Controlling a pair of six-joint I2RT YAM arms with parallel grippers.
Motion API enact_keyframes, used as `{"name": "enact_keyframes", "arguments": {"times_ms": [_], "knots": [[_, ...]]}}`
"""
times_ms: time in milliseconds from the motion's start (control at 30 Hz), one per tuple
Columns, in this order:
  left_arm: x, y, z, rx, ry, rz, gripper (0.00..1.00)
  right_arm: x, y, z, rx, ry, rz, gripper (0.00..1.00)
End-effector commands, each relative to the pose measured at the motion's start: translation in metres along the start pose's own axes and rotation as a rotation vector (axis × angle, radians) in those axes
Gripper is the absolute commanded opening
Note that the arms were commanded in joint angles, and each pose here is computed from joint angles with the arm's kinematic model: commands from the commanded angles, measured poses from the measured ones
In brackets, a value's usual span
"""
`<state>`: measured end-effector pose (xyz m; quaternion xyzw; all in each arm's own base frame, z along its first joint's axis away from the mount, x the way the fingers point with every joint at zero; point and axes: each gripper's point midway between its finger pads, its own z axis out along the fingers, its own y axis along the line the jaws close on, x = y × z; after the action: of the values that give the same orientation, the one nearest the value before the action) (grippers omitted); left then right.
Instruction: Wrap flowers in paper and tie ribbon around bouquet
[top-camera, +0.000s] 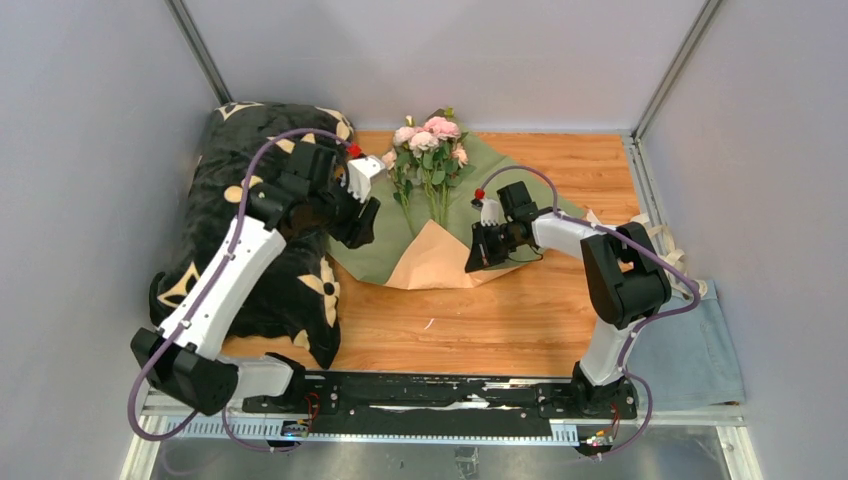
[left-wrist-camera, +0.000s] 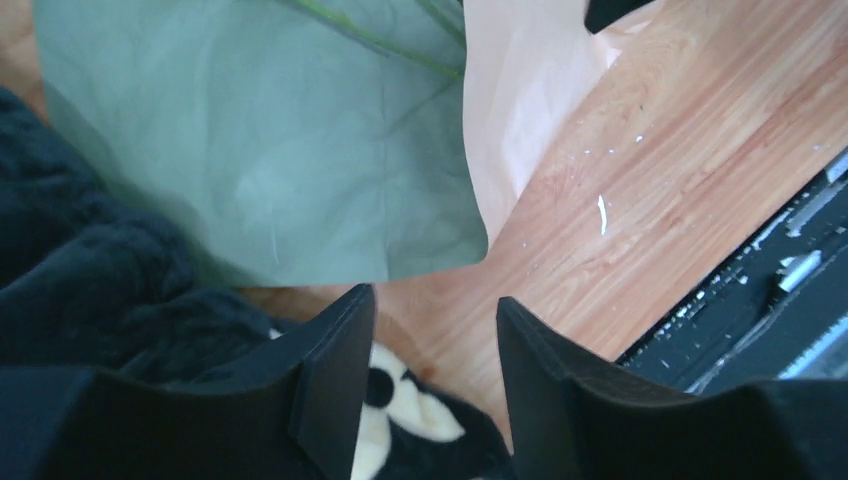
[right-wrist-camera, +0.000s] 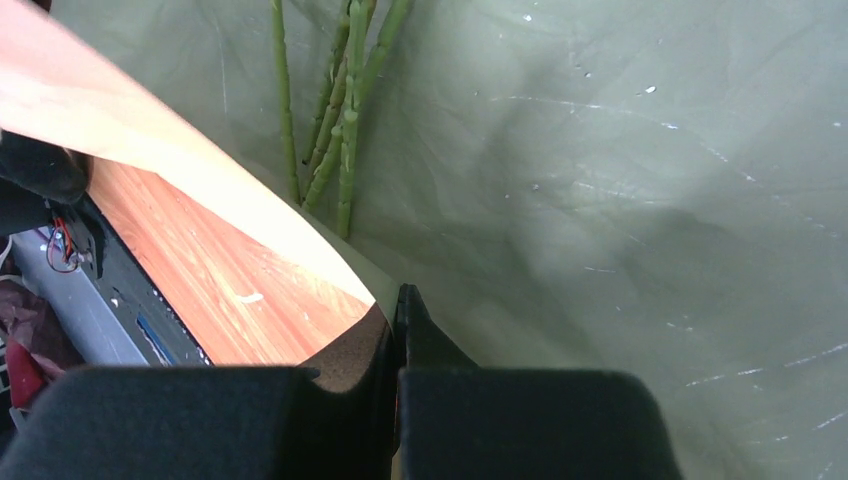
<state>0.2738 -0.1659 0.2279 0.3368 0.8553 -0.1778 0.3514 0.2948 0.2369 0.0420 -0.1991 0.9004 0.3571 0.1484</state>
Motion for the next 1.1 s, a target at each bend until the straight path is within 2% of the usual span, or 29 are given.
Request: {"name": "enact_keyframes", "arguments": {"times_ms": [0,33,100,200,267,333,400,567,767,900,1067], "knots": [[0.034,-0.003,-0.036,0.070,0.286,-0.004,0.52,-0.006,-0.008,-0.008,0.059,-0.006,0.026,0.00],[0.033,-0.007,-0.033,0.106,0.274,0.016,0.49,-0.006,-0.008,-0.008,0.058,-0.006,0.028,0.00],[0.020,-0.020,-0.015,0.151,0.176,0.017,0.50,-0.008,-0.006,-0.008,0.052,-0.013,0.034,0.00],[0.002,-0.061,0.025,0.254,0.063,0.028,0.50,-0.011,-0.003,-0.006,0.035,-0.024,0.050,0.00],[0.006,-0.086,0.054,0.328,0.045,0.015,0.47,-0.011,-0.002,-0.003,0.036,-0.019,0.055,0.00],[0.018,-0.098,0.083,0.385,0.083,-0.040,0.44,-0.008,-0.005,-0.001,0.055,-0.004,0.062,0.00],[0.027,-0.096,0.110,0.380,0.093,-0.088,0.41,-0.006,-0.006,0.000,0.062,0.008,0.069,0.00],[0.036,-0.070,0.156,0.235,0.050,-0.162,0.37,-0.004,-0.006,-0.003,0.074,0.004,0.072,0.00],[0.091,-0.035,0.186,0.119,0.205,-0.285,0.34,0.000,-0.008,-0.004,0.087,0.023,0.068,0.00],[0.132,-0.002,0.178,0.062,0.304,-0.383,0.32,0.006,-0.010,-0.005,0.100,0.043,0.062,0.00],[0.158,-0.008,0.158,0.073,0.369,-0.389,0.32,0.008,-0.016,-0.007,0.132,0.065,0.056,0.00]]}}
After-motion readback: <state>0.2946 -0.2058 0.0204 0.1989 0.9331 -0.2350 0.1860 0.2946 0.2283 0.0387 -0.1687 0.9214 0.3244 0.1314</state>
